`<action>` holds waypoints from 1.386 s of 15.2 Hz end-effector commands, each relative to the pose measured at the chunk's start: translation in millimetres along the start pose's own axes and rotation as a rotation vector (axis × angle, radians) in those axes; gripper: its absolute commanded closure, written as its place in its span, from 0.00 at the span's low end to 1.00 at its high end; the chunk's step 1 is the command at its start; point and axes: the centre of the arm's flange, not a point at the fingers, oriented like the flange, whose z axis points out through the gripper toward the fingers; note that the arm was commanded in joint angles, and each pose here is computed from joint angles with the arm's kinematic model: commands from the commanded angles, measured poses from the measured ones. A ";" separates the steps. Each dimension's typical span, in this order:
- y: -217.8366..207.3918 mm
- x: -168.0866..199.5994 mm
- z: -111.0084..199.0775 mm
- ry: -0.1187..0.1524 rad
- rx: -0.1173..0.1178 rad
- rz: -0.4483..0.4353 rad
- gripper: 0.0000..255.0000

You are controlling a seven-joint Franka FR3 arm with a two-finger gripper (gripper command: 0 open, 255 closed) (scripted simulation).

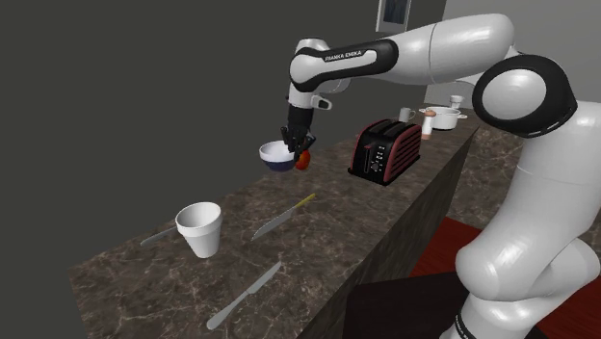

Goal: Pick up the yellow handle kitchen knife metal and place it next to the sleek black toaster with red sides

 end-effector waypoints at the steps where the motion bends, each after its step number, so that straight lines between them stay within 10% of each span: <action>1: -1.2 -1.9 -11.3 0.000 0.000 0.000 1.00; 21: -0.3 -6.1 -107.6 0.000 0.000 0.000 1.00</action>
